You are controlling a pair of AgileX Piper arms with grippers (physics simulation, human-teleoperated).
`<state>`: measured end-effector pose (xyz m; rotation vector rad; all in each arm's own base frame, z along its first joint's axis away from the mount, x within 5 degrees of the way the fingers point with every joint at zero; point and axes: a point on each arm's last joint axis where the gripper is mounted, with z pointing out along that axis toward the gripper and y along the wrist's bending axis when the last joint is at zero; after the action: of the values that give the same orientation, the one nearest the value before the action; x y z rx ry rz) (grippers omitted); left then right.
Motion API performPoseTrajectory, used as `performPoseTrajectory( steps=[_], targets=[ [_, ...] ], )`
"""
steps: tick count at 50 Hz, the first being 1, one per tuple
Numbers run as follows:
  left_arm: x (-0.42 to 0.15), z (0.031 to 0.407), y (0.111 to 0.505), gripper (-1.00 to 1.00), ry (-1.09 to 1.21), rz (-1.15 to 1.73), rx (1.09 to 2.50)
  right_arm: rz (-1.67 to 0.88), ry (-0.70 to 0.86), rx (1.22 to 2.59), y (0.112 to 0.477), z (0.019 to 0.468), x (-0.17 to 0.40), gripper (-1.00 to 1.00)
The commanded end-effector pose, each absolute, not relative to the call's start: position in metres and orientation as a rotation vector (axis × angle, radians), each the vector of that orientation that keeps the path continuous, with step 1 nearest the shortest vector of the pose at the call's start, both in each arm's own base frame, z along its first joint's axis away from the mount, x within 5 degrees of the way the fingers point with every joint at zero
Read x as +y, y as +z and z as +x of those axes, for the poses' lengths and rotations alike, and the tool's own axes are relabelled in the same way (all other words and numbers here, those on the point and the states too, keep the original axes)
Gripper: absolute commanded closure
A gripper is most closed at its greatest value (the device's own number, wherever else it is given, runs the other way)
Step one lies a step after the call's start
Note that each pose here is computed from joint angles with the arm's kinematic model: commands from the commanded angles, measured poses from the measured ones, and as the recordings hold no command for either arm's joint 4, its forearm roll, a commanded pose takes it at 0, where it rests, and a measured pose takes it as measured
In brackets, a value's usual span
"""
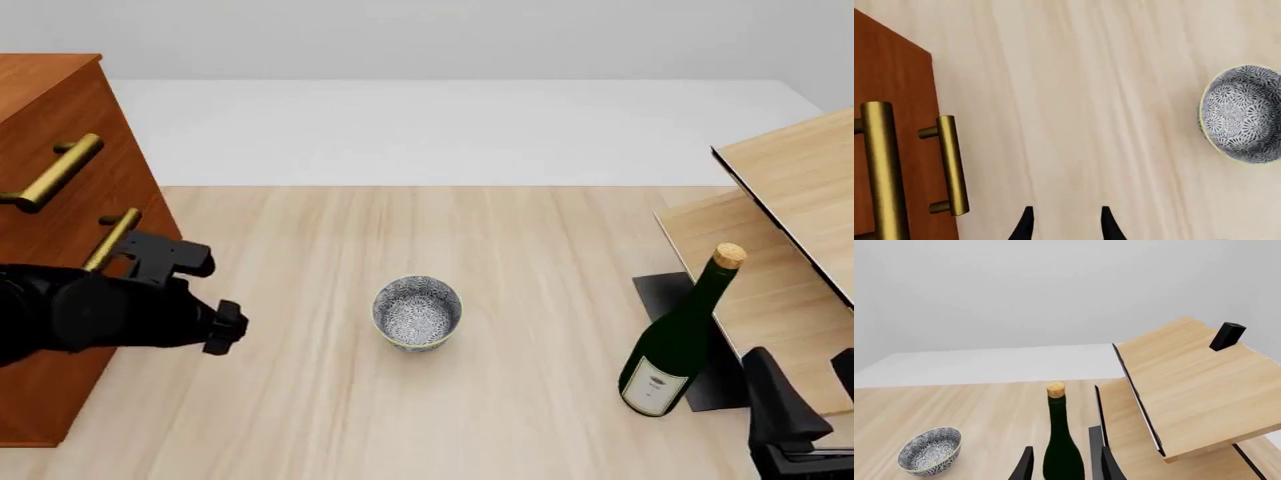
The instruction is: Close the bottom drawer of the cabinet and open the top drawer.
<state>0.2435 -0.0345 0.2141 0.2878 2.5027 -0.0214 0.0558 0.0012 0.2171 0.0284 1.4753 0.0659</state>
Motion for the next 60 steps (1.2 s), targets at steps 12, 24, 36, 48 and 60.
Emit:
performPoseTrajectory(
  steps=[12,24,36,48,60],
  targets=[
    [-0.047,0.237,0.271,-1.00,0.047,0.558,2.250,0.036,0.064,1.475,0.217,0.056,0.001,-1.00],
    [-0.054,0.216,0.288,-1.00,0.172,0.819,1.984,0.038,0.065,1.475,0.217,0.056,0.001,-1.00],
    [-0.063,0.199,0.292,-1.00,0.303,1.052,1.730,0.036,0.065,1.475,0.217,0.056,0.001,-1.00],
    [-0.056,0.191,0.300,-1.00,0.412,1.112,1.633,0.037,0.066,1.475,0.217,0.056,0.001,-1.00],
    [-0.042,0.186,0.301,-1.00,0.550,1.188,1.589,0.036,0.067,1.476,0.217,0.056,0.001,-1.00]
  ],
)
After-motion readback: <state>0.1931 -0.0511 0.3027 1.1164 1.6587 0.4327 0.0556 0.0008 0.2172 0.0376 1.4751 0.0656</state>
